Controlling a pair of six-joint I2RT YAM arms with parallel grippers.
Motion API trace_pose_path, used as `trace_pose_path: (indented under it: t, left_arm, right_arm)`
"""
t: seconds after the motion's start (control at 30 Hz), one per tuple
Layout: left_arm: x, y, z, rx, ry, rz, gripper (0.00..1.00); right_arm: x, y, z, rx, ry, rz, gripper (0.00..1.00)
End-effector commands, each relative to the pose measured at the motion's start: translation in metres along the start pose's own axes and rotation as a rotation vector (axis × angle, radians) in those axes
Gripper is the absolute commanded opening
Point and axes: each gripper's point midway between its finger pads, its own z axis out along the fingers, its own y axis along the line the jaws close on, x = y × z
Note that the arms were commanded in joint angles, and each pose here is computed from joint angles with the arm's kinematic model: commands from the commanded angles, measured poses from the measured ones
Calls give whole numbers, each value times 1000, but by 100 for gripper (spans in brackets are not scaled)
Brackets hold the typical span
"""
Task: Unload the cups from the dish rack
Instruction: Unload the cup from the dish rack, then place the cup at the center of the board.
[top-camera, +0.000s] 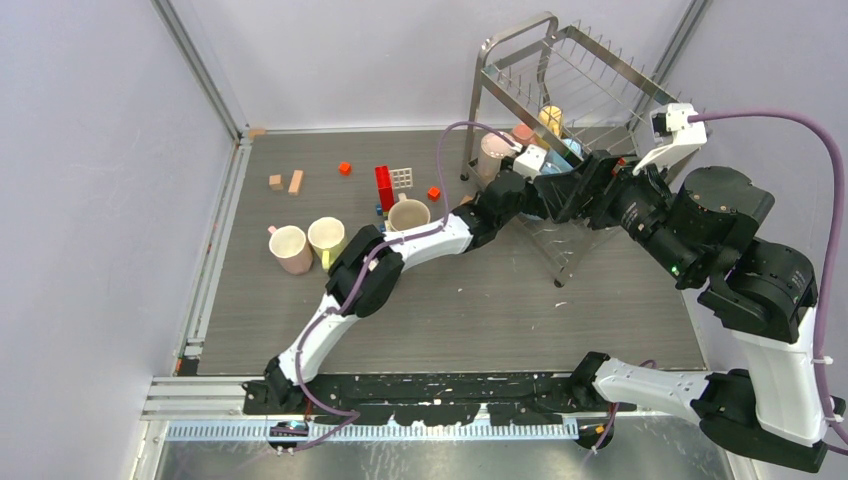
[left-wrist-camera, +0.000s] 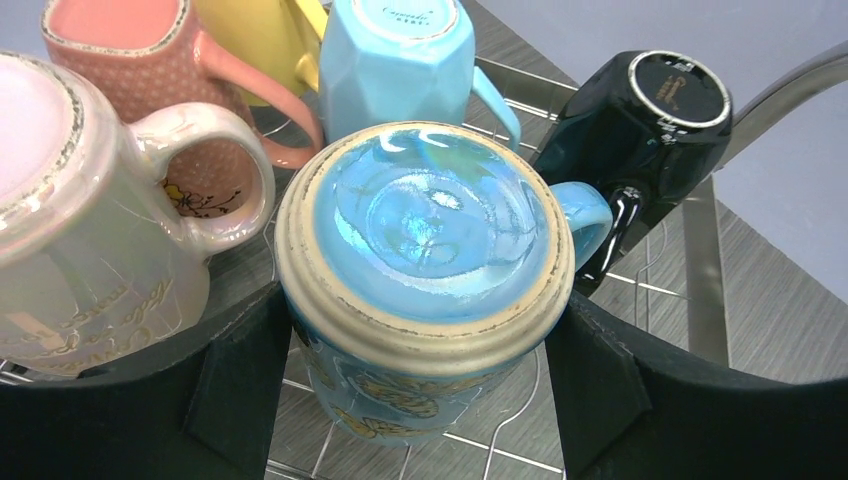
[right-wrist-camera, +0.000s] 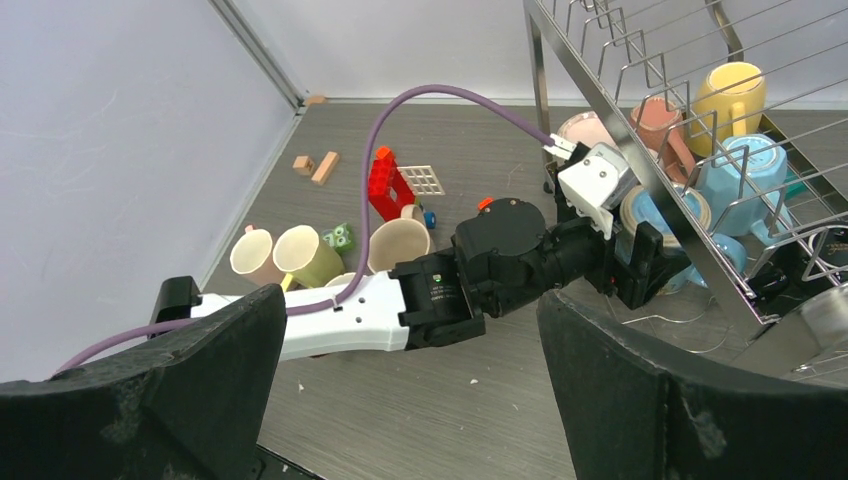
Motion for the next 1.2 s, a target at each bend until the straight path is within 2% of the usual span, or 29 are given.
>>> trace_pose_path:
  t: [0.0, 0.27, 0.77, 1.17]
  left_arm:
    - [-159, -26, -37, 86, -333, -87, 0]
    - [-172, -27, -52, 91, -337, -100, 0]
    - [-177, -11, -114, 57, -309, -155, 0]
    - [-177, 35, -185, -41, -191, -258, 0]
  right_arm:
    - [-11, 4, -2, -19, -45, 20, 100]
    - [-10, 4, -1, -18, -42, 21, 100]
    - [0, 7, 10, -20, -27, 30, 100]
    - [16, 15, 36, -34, -28, 35, 100]
